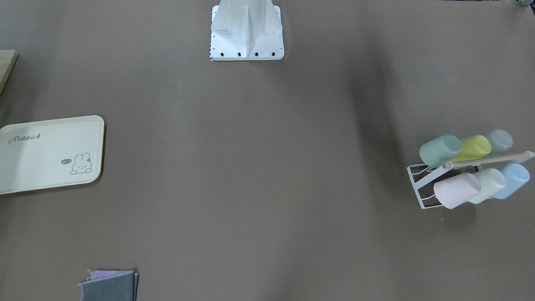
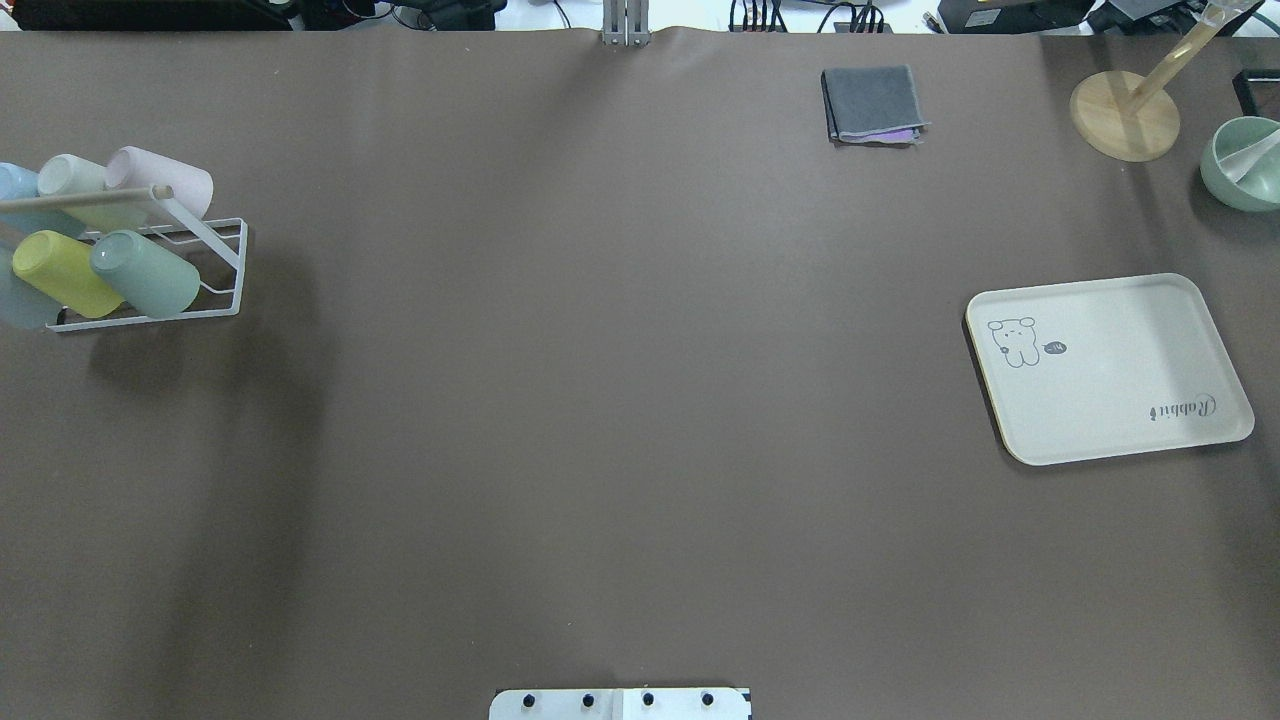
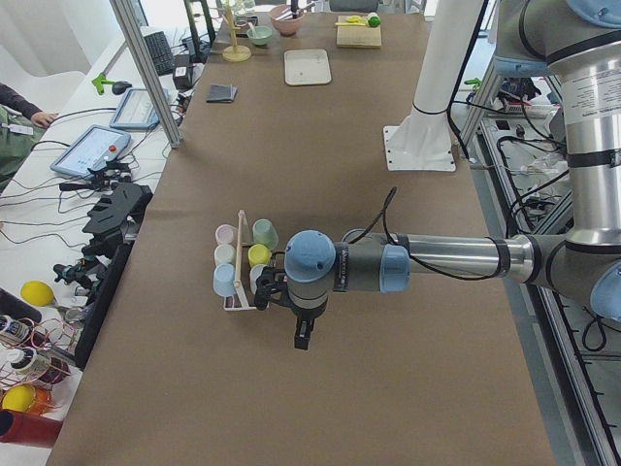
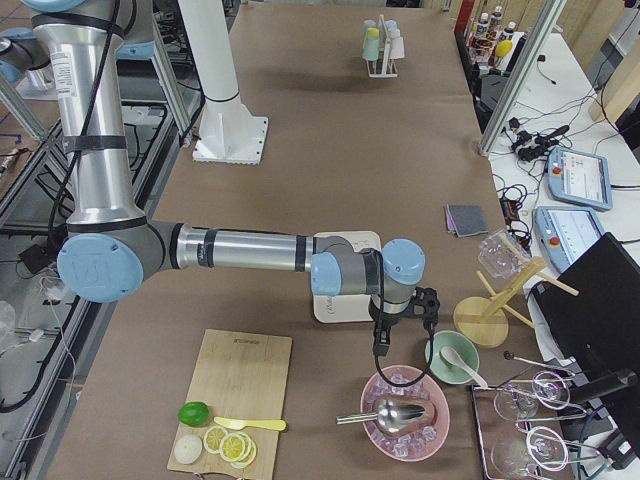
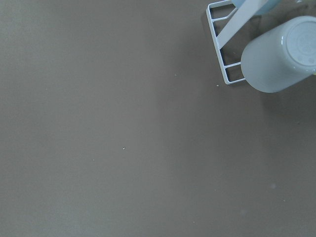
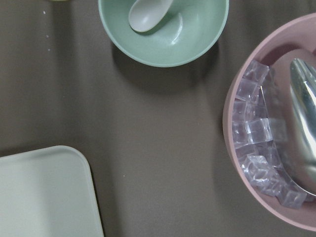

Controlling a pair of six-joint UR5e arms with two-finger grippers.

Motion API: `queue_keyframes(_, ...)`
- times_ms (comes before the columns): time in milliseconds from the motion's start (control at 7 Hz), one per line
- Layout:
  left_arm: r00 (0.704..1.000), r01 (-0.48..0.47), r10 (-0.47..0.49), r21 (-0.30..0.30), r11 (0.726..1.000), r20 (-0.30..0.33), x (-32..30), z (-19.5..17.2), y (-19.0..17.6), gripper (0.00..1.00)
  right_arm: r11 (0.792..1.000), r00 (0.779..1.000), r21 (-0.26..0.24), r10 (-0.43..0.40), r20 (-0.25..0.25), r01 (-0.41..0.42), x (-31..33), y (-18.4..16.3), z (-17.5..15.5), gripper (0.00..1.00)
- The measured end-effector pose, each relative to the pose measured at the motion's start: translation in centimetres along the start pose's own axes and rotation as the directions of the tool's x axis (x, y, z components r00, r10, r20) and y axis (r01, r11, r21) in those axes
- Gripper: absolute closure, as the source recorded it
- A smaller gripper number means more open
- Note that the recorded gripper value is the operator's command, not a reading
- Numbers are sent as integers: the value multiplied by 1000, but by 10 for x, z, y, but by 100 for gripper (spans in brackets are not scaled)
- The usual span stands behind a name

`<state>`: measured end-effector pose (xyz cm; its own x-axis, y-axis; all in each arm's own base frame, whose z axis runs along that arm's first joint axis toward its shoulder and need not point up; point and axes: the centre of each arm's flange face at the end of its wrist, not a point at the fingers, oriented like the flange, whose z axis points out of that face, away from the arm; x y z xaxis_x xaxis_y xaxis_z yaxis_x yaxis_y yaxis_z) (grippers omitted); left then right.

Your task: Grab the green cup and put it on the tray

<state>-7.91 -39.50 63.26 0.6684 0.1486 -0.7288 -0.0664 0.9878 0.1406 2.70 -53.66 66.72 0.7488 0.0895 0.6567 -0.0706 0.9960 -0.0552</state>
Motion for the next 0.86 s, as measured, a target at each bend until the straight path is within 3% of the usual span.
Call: queue_keyframes(857, 1000, -21, 21, 23, 1000, 4, 12, -12, 8, 1, 1000, 1000, 8, 1, -5, -1, 0, 0, -1, 0)
